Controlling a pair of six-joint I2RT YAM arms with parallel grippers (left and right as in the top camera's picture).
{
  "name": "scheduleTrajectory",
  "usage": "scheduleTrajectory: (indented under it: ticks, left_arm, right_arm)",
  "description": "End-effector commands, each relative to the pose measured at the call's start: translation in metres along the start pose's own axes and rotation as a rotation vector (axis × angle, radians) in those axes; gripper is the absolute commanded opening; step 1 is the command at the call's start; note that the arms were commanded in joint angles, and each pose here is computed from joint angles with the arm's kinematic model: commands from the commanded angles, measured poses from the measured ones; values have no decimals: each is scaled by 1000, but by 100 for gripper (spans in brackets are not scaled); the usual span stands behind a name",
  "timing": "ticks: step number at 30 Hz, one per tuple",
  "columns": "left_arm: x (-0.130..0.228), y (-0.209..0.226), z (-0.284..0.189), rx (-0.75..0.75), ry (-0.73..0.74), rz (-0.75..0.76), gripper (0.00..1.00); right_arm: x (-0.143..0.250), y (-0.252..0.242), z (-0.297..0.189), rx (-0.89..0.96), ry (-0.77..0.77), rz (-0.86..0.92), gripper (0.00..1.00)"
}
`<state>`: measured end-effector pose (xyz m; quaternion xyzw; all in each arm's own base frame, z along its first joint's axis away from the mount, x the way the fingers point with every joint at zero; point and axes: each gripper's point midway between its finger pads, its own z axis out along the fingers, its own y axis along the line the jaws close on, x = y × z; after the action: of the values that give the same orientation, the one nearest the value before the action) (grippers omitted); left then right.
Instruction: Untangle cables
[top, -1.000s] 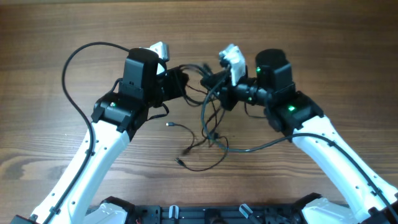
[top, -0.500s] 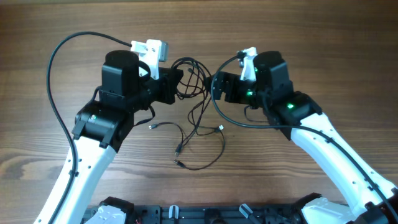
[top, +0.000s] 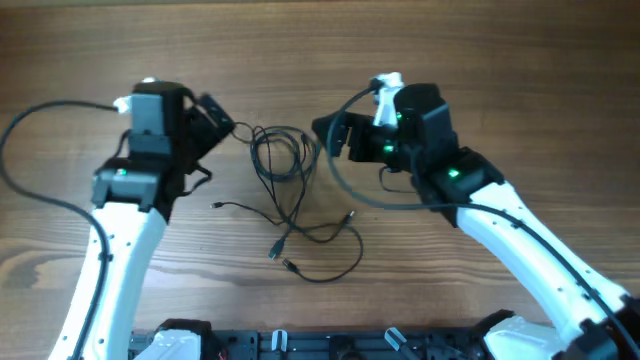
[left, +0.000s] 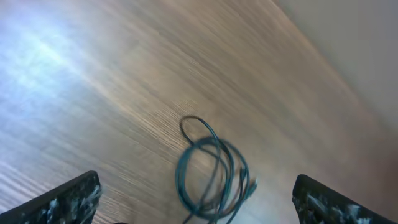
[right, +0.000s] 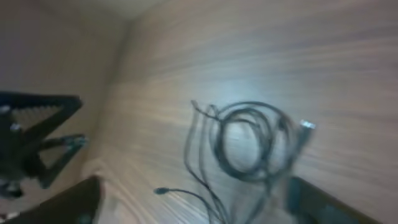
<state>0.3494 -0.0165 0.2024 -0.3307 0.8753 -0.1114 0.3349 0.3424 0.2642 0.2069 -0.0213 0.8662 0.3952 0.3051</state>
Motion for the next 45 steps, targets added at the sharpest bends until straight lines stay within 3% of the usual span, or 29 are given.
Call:
scheduleTrajectory:
  ticks: [1,3,6,9,14,16,18,22,27,28,30,31,33,34,39,42,45]
  left_arm:
    - [-11,21,-1,-4,37,-194,98]
    - [-15,38,-2,-17,68,-251,96]
    - [-5,37,-3,16,139,-201,99]
    - [13,34,2,-5,199,-176,100]
    - [46,22,35,-44,315,-139,100]
    - [55,21,45,-62,347,-132,99]
    - [64,17,50,-64,382,-150,98]
    - [89,1,59,-46,441,-91,75]
    - [100,-8,94,-47,454,-104,78]
    - [101,-10,100,-36,459,-105,75]
    - [113,-14,112,-28,498,-122,31]
    - [119,-14,116,-42,511,-135,18]
    - [132,-12,124,-65,538,-127,4]
    - [135,-10,126,-76,544,-123,4]
    - [127,25,131,-244,462,-93,4]
    - [126,26,132,-251,453,-89,4]
    - [120,34,133,-288,413,-75,4]
  right_arm:
    - [34,8,52,-59,96,-40,74]
    - [58,-5,94,-61,145,59,64]
    - [81,-13,134,-159,197,124,59]
    - [97,-35,155,-137,214,155,49]
    - [113,-31,161,-124,235,129,45]
    - [121,-42,164,-30,216,130,29]
    - [123,-45,166,0,205,122,4]
    - [128,-37,162,-62,262,125,5]
    - [133,-32,160,-89,294,128,4]
    - [134,-31,160,-96,302,129,5]
    - [139,-27,158,-122,329,131,4]
    - [140,-24,156,-137,342,128,4]
    - [139,-30,152,-141,364,135,4]
    - [135,-38,149,-114,369,153,5]
    - [50,-104,49,162,253,19,5]
    - [-14,-92,-38,176,57,-31,5]
    - [-79,-48,-140,136,-291,-144,5]
